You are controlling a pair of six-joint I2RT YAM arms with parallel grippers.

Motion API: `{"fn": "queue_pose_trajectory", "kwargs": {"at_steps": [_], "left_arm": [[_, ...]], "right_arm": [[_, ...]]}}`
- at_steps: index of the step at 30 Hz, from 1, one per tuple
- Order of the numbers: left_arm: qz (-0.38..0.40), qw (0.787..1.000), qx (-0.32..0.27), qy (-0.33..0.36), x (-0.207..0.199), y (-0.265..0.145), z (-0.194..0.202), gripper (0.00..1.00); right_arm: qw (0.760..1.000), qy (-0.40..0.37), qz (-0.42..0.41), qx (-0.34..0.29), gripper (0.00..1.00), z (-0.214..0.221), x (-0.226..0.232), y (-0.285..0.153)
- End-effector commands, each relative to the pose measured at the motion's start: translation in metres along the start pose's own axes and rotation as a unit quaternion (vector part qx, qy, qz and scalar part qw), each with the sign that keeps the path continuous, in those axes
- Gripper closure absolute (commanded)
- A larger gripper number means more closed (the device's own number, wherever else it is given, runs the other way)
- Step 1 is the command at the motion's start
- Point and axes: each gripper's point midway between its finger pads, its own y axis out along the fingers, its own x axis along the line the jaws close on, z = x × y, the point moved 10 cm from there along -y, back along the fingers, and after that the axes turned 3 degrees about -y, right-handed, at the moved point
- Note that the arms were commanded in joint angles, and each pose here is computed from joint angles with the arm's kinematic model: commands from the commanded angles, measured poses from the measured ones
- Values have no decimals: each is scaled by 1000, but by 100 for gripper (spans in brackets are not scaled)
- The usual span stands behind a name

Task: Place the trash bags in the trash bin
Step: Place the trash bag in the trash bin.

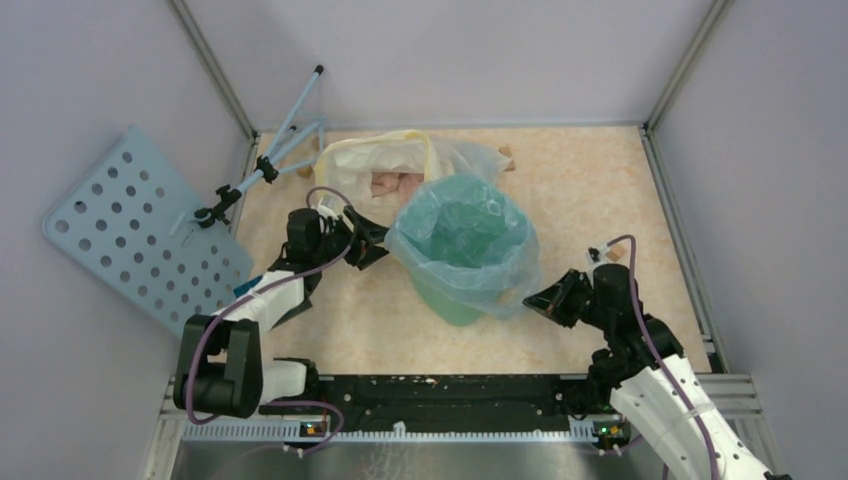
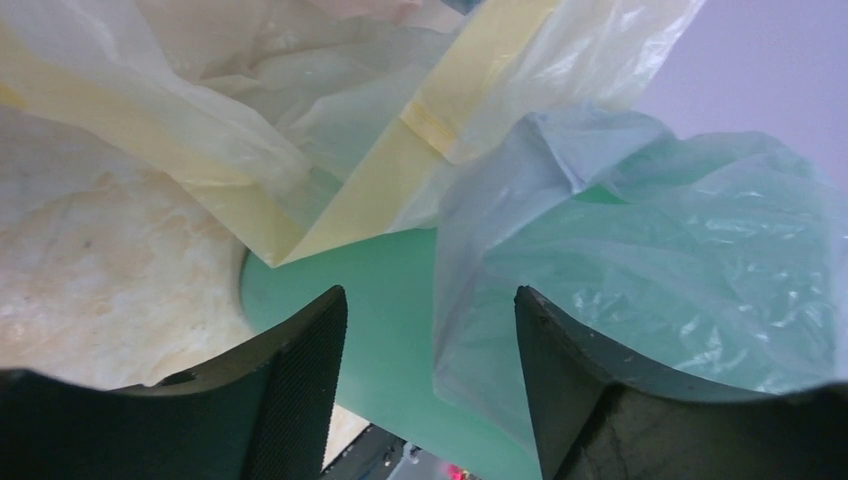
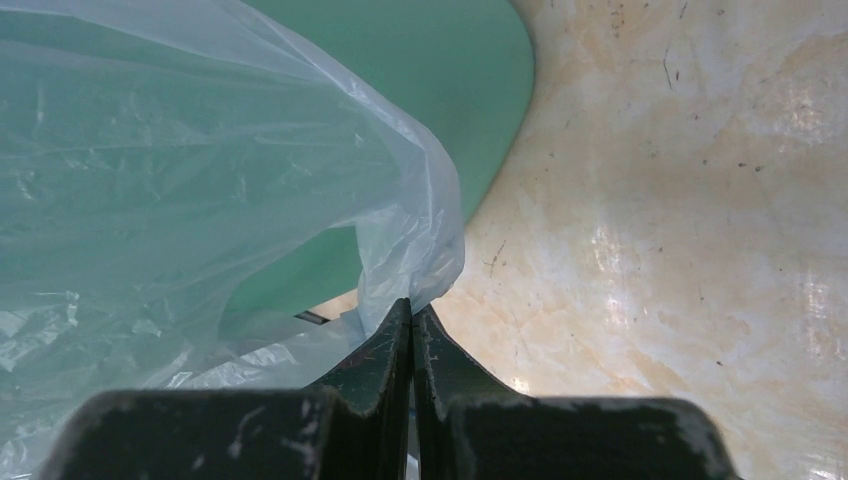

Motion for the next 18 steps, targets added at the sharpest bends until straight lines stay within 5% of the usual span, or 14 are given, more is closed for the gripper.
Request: {"fn": "queue_pose_trajectory", "kwargs": {"at_steps": [1,6,12,18], "left_arm": [[64,998,-4,14,-18,0,-3,36],[76,997,-7,3,-15,3,-4,48],[87,996,10,-5,-16,8,-1,51],[82,997,-1,-2,-11,10,-1,100]], "right_arm": [[1000,-11,-20,-6,100,-3,4,1],[1000,-10,-14,-2,100,-2,1,4],[1000,-11,-4,5,100,0,-5,10],[1000,-5,3,6,100,3,-13,16]]}}
